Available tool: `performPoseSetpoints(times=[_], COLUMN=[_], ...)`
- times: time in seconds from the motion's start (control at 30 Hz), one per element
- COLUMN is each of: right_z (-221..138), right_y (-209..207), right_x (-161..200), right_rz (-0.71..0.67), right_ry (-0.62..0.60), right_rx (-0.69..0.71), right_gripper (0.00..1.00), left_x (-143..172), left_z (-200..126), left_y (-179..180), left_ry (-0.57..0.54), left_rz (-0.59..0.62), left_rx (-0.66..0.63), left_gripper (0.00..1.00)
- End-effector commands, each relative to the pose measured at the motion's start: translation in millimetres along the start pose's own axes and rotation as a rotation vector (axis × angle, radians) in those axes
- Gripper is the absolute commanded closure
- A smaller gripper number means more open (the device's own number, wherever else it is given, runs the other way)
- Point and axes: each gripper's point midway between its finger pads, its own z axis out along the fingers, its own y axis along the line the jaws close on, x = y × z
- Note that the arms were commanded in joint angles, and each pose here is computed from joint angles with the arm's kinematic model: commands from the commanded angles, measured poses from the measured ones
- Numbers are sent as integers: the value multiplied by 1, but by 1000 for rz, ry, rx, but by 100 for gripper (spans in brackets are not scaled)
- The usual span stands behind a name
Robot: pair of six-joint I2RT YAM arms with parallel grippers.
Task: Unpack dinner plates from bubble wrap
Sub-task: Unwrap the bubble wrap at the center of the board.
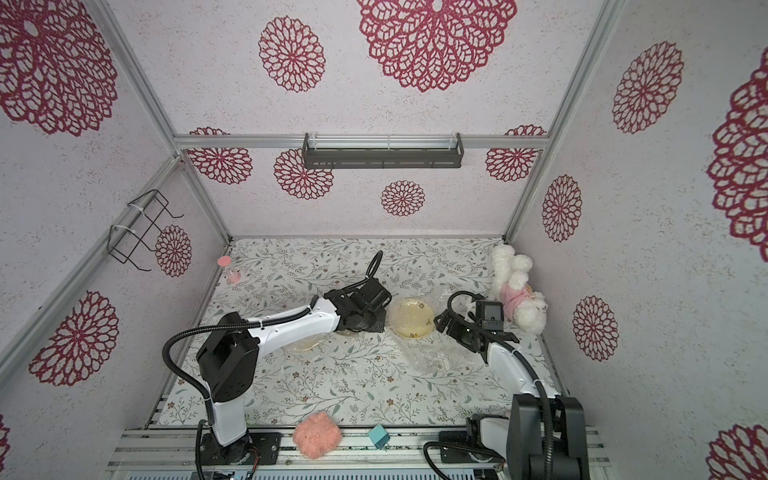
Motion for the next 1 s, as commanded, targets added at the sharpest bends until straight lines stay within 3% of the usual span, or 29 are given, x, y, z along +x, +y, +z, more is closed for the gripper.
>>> performPoseSetpoints(times=[0.0, 0.13, 0.2, 0.27, 0.4, 0.43, 0.57, 0.97], right_z=[0, 9, 13, 17, 25, 27, 29, 28], right_y=[13, 17, 19, 20, 19, 19, 17, 13], right_x=[-22, -34, -40, -43, -43, -43, -42, -34], right_rz=[-3, 1, 6, 10, 23, 24, 23, 32], right_ry=[-43, -45, -49, -47, -37, -36, -32, -37], right_rx=[-36, -45, -51, -57, -66, -67, -63, -62], right_gripper=[1, 1, 2, 2, 2, 2, 3, 3], left_x=[-7, -18, -24, -26, -26, -19, -15, -10], left_z=[-11, -21, -25, -24, -15, 1, 17, 48], left_y=[-2, -14, -21, -29, -39, -37, -42, -41], left_ry=[-35, -61, -73, -72, -52, -19, 27, 85], left_rz=[-15, -1, 6, 10, 38, 51, 84, 164], left_rx=[2, 45, 72, 98, 108, 87, 79, 19], left_gripper=[100, 82, 66, 56, 33, 30, 25, 25])
